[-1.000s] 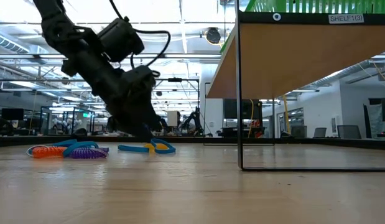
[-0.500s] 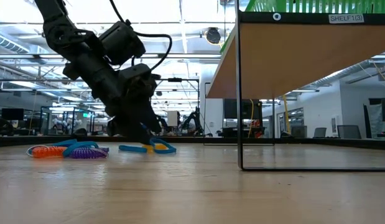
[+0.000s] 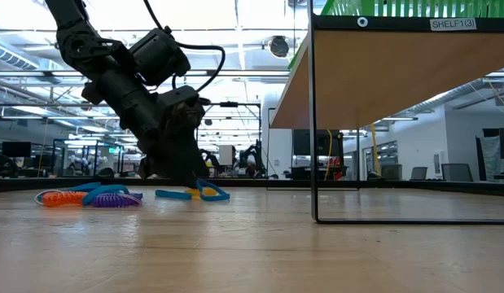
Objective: Pick & Place Office Desk Supplies
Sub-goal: Put the blue rubber band into the middle green bin
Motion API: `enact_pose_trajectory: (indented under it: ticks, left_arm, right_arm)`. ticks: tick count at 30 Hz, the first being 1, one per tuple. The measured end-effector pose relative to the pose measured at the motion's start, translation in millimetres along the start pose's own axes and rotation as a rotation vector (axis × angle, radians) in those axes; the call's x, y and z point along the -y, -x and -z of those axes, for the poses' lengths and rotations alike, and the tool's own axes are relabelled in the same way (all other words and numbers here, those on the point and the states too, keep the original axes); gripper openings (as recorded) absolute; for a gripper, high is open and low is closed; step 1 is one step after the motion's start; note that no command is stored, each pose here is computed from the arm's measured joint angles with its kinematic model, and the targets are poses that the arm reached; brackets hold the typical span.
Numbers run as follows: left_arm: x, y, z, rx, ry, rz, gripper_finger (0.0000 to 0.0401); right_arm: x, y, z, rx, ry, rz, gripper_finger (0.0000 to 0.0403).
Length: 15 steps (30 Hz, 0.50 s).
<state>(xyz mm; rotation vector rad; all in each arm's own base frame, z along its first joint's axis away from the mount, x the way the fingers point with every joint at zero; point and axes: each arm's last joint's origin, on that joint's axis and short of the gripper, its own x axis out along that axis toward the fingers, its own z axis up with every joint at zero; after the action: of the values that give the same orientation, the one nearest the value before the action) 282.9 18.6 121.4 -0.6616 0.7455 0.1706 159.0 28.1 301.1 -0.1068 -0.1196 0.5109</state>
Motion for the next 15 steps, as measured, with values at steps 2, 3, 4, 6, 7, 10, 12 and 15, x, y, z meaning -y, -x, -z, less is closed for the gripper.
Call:
enact_pose_trajectory:
  ticks: [2, 3, 4, 6, 7, 10, 12, 15]
  left_arm:
    - [-0.3, 0.0, -0.1, 0.005, 0.000, -0.009, 0.0147]
    - [-0.5, 0.0, -0.2, 0.006, 0.000, -0.012, 0.0133]
    - [-1.0, 0.1, -0.5, 0.007, 0.002, -0.013, 0.0120]
    - [-2.5, 0.3, -1.4, 0.010, 0.006, -0.017, 0.0094]
    - [-3.6, 0.5, -1.8, 0.010, 0.009, -0.023, 0.0081]
    - [-6.5, 1.0, -3.2, 0.014, 0.018, -0.037, 0.0041]
    - [-8.3, 1.3, -4.7, 0.019, 0.023, -0.038, 0.0015]
    - [-9.8, 3.5, -8.0, 0.027, 0.030, -0.025, 0.0011]
  right_arm:
    - [0.0, 0.0, 0.0, 0.000, 0.000, 0.000, 0.0138]
    - [0.0, 0.0, 0.0, 0.000, 0.000, 0.000, 0.0138]
    - [0.0, 0.0, 0.0, 0.000, 0.000, 0.000, 0.0137]
    - [0.0, 0.0, 0.0, 0.000, 0.000, 0.000, 0.0135]
    - [0.0, 0.0, 0.0, 0.000, 0.000, 0.000, 0.0135]
    - [0.0, 0.0, 0.5, -0.005, -0.002, 0.000, 0.0135]
    - [-0.1, 0.0, 0.7, -0.007, -0.003, 0.000, 0.0135]
    - [-0.1, 0.0, 1.0, -0.009, -0.005, -0.001, 0.0135]
